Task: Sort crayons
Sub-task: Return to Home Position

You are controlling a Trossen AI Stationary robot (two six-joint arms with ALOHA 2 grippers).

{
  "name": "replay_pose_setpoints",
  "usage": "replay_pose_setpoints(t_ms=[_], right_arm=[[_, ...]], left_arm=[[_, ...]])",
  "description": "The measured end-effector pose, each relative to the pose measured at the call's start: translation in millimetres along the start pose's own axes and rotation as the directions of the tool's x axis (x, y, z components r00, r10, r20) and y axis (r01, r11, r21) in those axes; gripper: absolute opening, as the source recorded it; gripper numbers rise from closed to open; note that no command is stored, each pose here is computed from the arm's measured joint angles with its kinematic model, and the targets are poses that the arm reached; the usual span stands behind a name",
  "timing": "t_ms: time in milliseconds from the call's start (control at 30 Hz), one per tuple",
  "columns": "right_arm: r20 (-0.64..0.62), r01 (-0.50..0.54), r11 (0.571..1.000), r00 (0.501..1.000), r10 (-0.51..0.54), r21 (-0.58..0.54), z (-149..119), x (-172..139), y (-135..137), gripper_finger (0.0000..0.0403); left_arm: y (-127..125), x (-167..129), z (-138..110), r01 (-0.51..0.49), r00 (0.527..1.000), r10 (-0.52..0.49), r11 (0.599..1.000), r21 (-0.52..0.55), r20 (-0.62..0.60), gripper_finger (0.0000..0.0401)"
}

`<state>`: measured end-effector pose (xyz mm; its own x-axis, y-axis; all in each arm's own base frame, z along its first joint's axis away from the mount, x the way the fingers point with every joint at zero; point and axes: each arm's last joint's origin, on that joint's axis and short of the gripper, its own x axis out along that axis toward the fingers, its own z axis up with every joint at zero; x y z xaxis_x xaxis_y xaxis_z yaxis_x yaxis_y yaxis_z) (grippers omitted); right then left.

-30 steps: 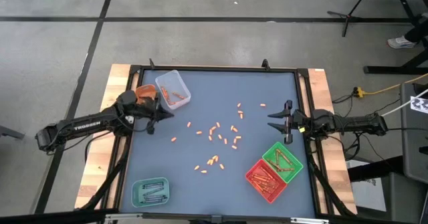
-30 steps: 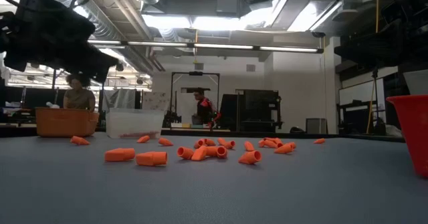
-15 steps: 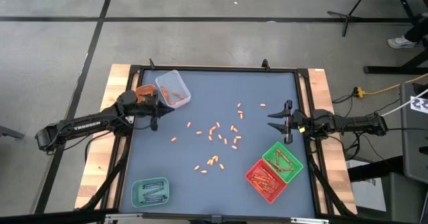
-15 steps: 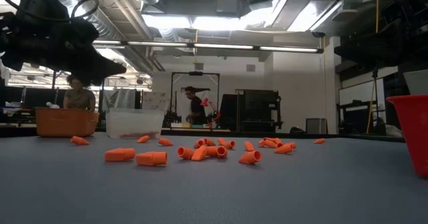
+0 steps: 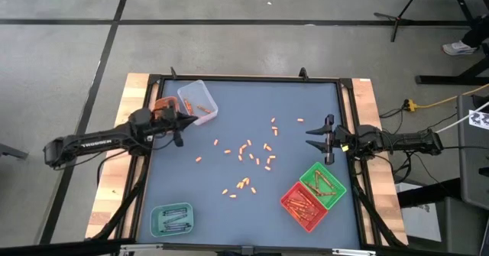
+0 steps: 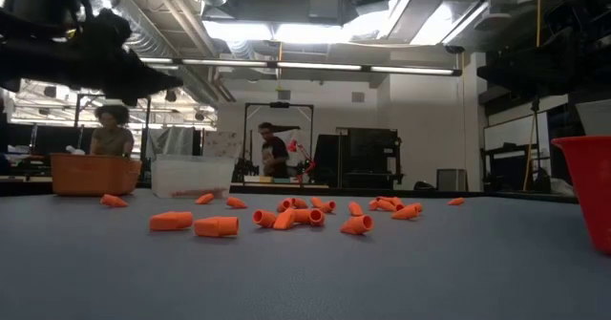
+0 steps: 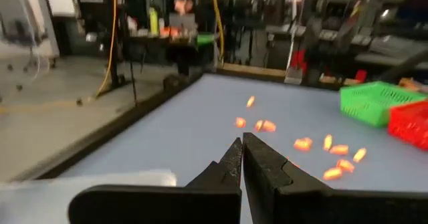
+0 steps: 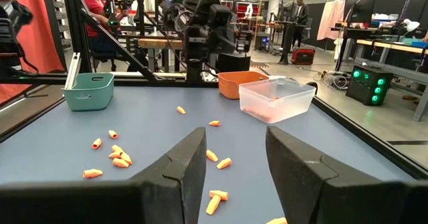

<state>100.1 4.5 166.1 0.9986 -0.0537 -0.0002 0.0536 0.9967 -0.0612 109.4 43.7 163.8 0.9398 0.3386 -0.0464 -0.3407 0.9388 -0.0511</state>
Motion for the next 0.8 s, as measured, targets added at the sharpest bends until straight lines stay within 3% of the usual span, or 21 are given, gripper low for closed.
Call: replay_pose_setpoints(t_ms=[400, 800], right_arm=[[0.000, 0.000, 1.000, 1.000, 0.000, 0.000, 0.0, 0.0, 0.0, 0.0154], [0.000, 0.000, 1.000, 1.000, 0.000, 0.000, 0.0, 0.0, 0.0, 0.0154]], left_arm=[[-19.5, -17.8, 18.6, 0.164, 0.963, -0.163, 0.986, 0.013, 0.215, 0.0000], [-21.4, -27.4, 27.6, 0.197, 0.926, -0.192, 0.980, 0.017, 0.327, 0.0000]])
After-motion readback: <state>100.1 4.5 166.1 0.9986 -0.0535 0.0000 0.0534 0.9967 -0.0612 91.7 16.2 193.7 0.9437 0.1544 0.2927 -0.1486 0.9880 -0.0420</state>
